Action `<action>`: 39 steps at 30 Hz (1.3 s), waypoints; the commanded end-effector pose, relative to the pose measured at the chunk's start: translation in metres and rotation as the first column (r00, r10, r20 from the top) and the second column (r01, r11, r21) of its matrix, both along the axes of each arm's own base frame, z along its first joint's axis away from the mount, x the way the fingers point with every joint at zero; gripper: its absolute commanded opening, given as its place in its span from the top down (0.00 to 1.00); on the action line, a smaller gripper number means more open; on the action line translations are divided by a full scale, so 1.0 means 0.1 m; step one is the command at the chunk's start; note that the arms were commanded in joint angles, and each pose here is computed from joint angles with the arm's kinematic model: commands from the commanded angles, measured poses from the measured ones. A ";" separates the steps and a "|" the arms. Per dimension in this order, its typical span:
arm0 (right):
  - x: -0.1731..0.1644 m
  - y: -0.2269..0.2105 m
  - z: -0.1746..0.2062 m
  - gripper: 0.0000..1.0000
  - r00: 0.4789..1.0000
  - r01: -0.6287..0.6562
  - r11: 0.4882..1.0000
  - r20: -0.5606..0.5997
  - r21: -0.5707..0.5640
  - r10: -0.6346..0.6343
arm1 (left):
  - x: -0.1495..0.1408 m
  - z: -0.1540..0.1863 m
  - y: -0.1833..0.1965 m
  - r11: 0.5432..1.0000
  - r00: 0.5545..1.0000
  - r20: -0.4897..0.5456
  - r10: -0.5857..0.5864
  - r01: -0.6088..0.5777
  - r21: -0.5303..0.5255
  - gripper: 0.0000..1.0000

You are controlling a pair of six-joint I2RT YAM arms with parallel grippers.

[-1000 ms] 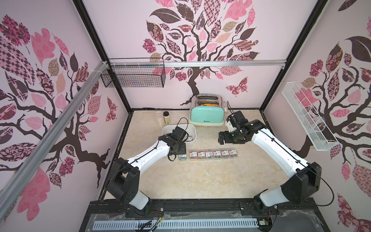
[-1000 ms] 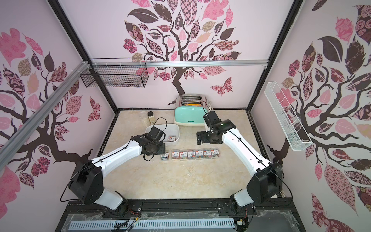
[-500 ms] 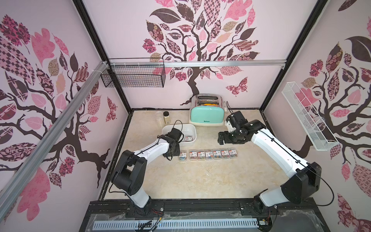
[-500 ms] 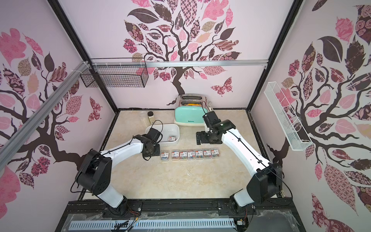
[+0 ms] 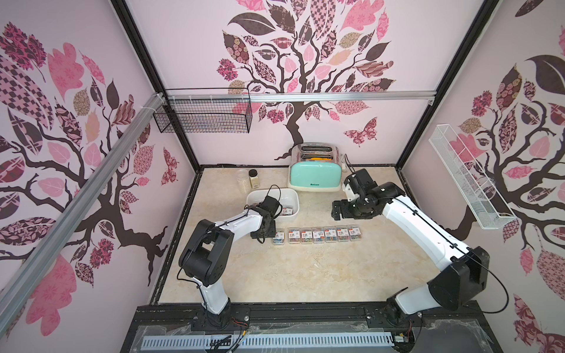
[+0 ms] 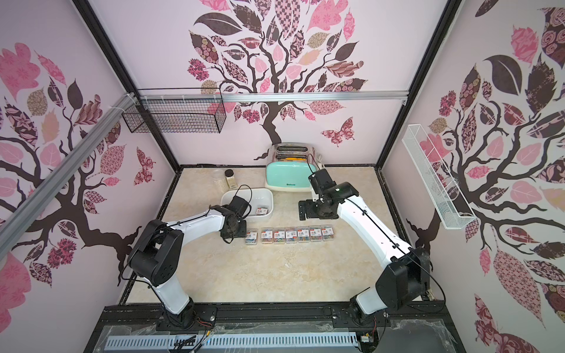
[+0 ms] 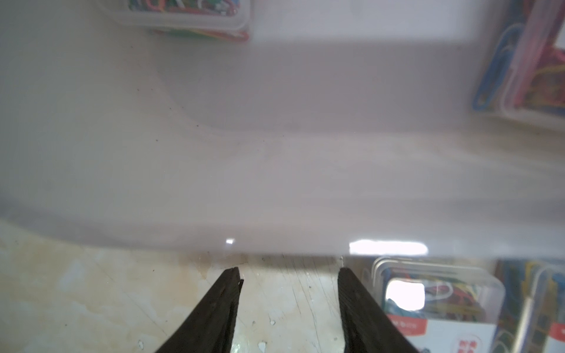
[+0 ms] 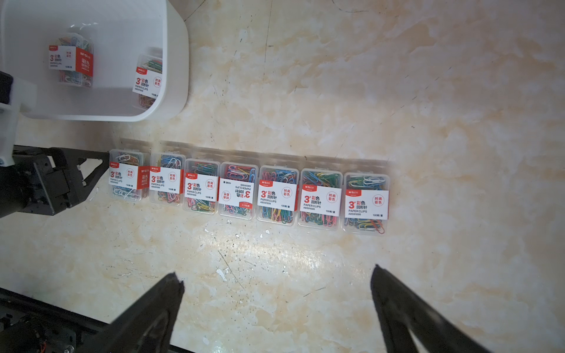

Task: Take the paper clips out of the storage box
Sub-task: Adjust the boxed paper clips at the center of the board.

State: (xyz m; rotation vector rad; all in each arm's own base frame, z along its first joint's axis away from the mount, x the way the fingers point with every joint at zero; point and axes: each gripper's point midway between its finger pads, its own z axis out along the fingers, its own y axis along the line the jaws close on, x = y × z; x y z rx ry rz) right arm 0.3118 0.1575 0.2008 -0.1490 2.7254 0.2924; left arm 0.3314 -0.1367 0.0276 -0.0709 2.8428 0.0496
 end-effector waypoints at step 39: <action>0.06 0.09 0.11 0.01 1.000 0.004 1.000 0.028 0.027 -0.004 | -0.08 0.07 -0.22 0.997 1.000 0.020 -0.016 0.018 -0.070 0.41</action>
